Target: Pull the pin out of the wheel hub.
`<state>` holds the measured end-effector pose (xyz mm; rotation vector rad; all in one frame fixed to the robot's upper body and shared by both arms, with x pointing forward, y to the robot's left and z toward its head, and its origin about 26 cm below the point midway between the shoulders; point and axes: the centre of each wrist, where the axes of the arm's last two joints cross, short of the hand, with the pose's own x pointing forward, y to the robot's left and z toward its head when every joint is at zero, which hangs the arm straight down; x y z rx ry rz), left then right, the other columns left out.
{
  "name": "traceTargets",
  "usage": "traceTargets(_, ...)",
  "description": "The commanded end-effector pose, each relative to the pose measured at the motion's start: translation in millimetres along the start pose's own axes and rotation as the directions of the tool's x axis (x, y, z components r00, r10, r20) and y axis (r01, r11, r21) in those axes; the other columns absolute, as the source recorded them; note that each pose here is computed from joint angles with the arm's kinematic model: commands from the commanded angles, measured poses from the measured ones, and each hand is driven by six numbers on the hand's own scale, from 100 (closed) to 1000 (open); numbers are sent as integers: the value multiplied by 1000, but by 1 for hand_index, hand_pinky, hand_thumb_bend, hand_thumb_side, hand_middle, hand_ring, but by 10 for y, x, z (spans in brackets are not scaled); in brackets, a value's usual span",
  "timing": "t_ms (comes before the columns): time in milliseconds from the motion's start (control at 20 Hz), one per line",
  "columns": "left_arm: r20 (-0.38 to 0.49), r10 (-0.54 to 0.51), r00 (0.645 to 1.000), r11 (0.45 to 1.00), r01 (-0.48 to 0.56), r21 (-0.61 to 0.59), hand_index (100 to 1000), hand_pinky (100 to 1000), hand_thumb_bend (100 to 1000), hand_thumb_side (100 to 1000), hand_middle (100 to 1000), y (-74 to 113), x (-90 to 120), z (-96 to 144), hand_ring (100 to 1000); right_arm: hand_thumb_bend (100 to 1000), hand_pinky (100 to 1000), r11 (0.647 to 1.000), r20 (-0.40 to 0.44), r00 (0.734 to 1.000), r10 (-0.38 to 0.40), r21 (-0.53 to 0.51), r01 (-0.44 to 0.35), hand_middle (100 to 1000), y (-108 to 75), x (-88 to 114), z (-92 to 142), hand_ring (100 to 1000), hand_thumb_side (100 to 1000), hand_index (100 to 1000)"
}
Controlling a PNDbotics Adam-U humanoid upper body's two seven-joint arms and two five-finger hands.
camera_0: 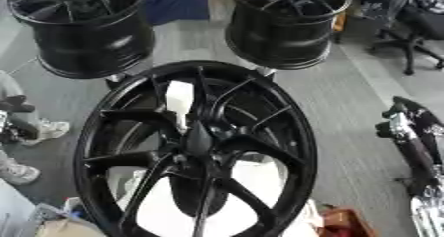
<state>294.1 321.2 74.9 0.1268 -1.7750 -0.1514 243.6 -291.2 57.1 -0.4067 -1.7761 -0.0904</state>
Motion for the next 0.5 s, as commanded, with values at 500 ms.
traceTargets(500, 14, 42, 999, 998, -41, -42, 799, 549, 100, 808, 633, -168, 81, -20, 508, 100, 579, 1000, 28, 1000, -13, 12, 13, 587, 7, 73, -29, 567, 549, 805)
